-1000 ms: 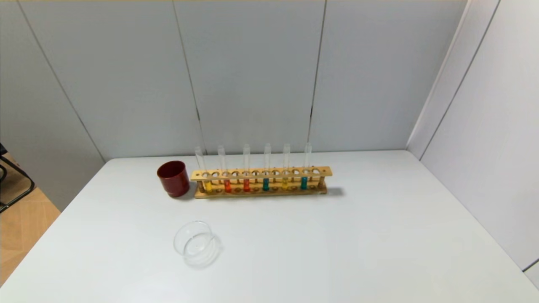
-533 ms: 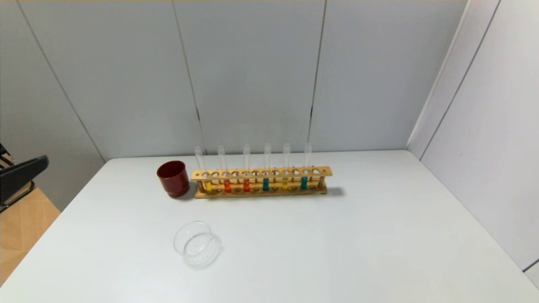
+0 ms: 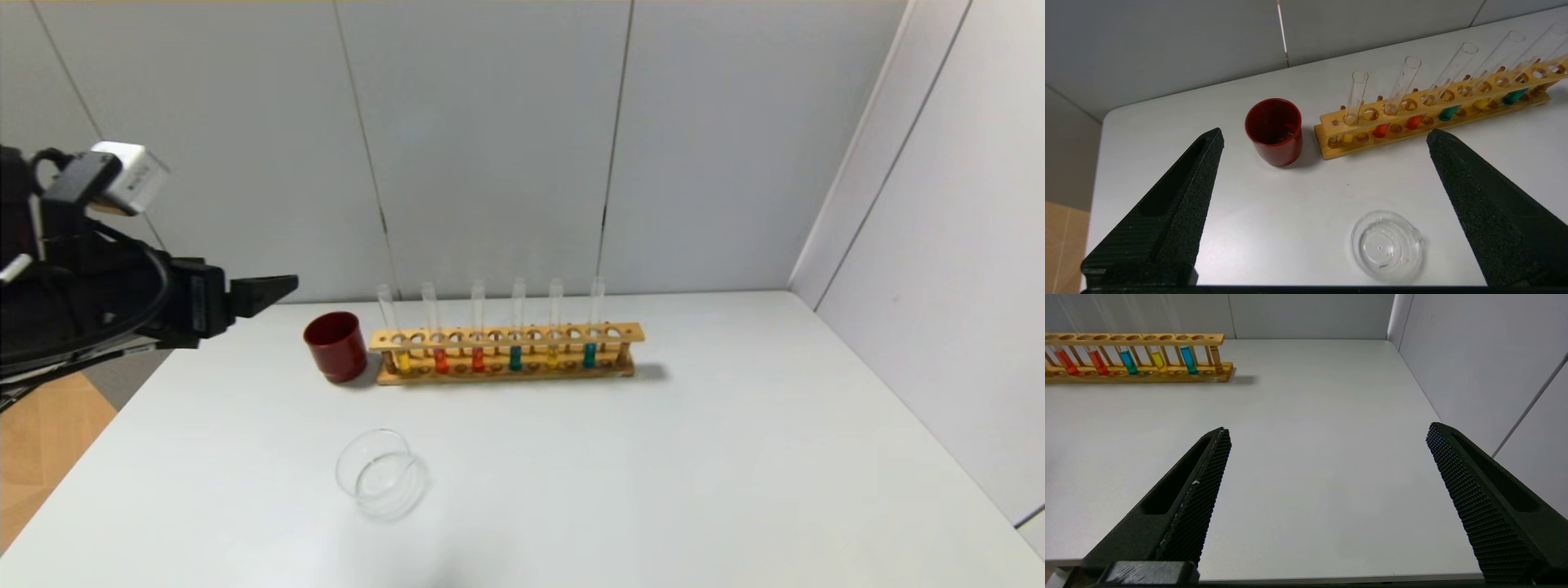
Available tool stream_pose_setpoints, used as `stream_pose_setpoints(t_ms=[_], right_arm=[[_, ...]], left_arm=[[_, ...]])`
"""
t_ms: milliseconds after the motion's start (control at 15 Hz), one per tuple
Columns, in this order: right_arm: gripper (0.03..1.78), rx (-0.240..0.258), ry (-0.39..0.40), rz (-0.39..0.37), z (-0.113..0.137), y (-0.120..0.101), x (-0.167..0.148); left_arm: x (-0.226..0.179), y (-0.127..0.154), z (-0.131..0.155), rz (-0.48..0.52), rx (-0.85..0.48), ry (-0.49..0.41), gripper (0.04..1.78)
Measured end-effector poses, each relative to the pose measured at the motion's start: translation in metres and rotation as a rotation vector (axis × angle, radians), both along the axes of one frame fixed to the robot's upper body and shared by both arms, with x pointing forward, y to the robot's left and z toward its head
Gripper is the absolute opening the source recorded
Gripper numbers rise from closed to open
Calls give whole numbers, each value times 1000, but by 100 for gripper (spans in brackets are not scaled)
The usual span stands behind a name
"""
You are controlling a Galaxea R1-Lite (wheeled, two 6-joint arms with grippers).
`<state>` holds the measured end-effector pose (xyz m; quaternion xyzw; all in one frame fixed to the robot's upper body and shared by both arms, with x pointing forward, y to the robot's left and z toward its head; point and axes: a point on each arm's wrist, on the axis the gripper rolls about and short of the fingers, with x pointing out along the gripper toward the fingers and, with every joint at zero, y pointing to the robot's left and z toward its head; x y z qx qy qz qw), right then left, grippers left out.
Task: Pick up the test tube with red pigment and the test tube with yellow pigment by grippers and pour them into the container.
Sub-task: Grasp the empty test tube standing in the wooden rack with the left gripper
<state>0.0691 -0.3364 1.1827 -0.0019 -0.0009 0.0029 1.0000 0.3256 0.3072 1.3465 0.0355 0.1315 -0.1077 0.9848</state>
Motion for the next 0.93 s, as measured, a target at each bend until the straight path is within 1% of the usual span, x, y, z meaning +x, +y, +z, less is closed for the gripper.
stream_pose_setpoints(t_ms=[333,400,533,733,933], right_arm=[[175,0,0,0,0,0,0],[175,0,0,0,0,0,0],[175,0,0,0,0,0,0],[175,0,0,0,0,0,0],[175,0,0,0,0,0,0]], left_arm=[[61,-18,-38,-37,-1,31,175],[70,-21,-46,-42,-3,50,175],[86,-26,-61,-47,-6,81,175],[107,-30,-80,-51,-6,106,175],[123,-34,-92,-49,-29,132,175]])
